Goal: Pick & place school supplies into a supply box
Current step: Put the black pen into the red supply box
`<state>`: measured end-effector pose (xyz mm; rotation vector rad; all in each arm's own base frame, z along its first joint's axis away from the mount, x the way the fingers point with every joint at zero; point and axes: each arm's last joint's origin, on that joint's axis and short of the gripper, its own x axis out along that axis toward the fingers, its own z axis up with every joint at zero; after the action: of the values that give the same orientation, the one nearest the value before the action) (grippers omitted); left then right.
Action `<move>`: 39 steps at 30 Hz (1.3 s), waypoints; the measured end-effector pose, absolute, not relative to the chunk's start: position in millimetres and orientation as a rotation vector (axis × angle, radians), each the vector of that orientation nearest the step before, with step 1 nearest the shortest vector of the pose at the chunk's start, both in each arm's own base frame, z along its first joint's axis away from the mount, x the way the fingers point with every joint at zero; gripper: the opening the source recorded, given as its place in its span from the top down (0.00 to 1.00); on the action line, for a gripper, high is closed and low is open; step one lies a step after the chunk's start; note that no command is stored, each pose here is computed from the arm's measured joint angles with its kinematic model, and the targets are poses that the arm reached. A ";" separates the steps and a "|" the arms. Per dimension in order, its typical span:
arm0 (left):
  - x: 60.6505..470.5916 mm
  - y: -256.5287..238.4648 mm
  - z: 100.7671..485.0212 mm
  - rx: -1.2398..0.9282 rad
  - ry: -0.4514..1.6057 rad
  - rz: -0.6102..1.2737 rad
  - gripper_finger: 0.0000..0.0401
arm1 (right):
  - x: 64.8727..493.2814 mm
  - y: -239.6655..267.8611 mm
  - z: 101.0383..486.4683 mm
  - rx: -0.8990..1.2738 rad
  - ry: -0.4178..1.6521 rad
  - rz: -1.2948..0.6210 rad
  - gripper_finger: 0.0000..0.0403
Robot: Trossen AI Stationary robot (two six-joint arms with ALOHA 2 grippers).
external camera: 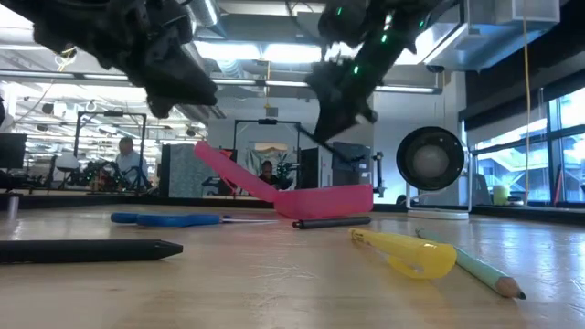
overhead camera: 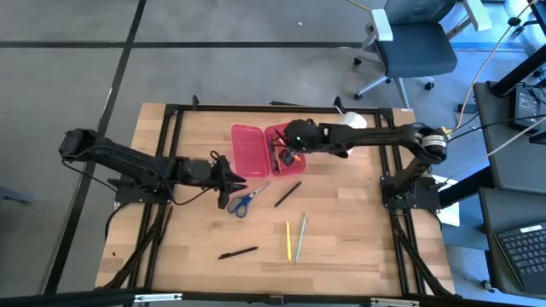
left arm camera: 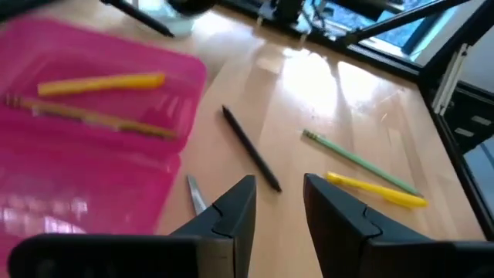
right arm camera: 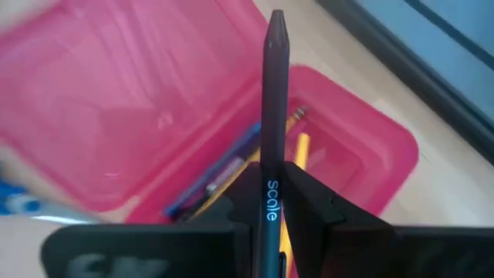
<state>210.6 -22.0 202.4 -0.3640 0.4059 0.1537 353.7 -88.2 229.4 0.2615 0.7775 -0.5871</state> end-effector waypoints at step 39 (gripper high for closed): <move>194.6 -57.7 198.8 -0.632 0.608 0.258 0.74 | 367.0 -138.6 155.1 0.306 0.913 -0.608 0.70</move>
<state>194.6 -57.7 198.8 -0.6321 0.6083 0.2581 367.0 -138.6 155.1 0.3065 0.9128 -0.6078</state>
